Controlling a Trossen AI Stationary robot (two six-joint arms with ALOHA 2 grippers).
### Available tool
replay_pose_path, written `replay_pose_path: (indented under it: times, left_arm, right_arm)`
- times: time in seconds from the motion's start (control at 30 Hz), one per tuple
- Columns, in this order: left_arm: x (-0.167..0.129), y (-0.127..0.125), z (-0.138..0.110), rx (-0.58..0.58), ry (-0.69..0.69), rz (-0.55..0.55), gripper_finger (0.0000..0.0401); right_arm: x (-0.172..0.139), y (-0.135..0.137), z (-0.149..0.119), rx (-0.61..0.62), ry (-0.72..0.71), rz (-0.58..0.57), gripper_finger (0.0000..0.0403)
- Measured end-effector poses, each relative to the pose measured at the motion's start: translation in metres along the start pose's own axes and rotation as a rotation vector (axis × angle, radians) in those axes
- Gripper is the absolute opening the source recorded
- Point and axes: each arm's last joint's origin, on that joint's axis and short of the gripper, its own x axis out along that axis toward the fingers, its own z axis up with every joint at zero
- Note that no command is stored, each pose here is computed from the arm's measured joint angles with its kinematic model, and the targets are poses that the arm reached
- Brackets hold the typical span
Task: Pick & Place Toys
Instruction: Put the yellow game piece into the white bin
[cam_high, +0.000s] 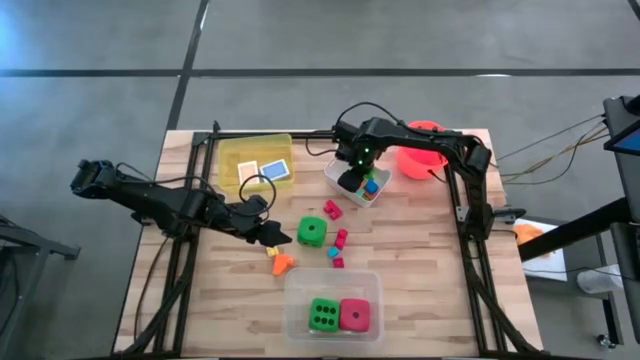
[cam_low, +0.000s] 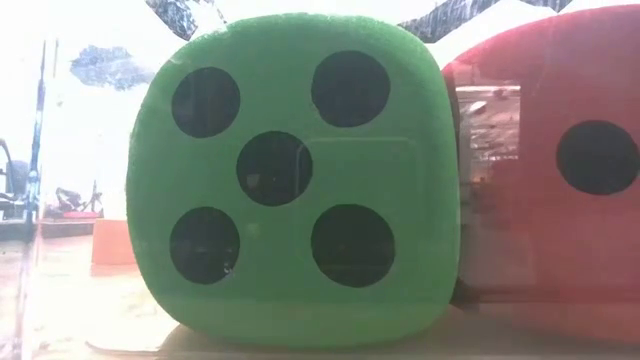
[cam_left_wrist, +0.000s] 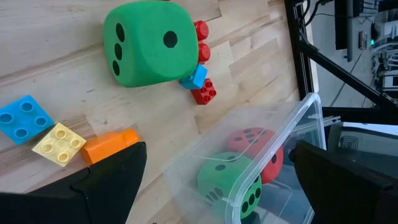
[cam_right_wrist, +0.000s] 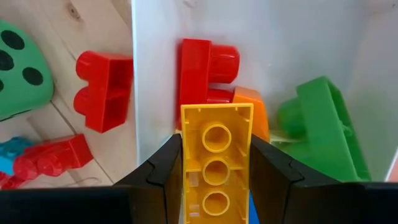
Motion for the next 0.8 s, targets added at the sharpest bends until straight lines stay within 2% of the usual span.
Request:
replay_pose_path:
  times: [0.23, 0.8]
  left_arm:
    - [0.000, 0.000, 0.000, 0.000, 0.000, 0.000, 0.0393]
    - [0.000, 0.000, 0.000, 0.000, 0.000, 0.000, 0.0392]
  right_arm:
    - [0.000, 0.000, 0.000, -0.003, -0.001, 0.000, 0.0127]
    - [0.012, 0.000, -0.006, -0.099, 0.024, -0.031, 0.0127]
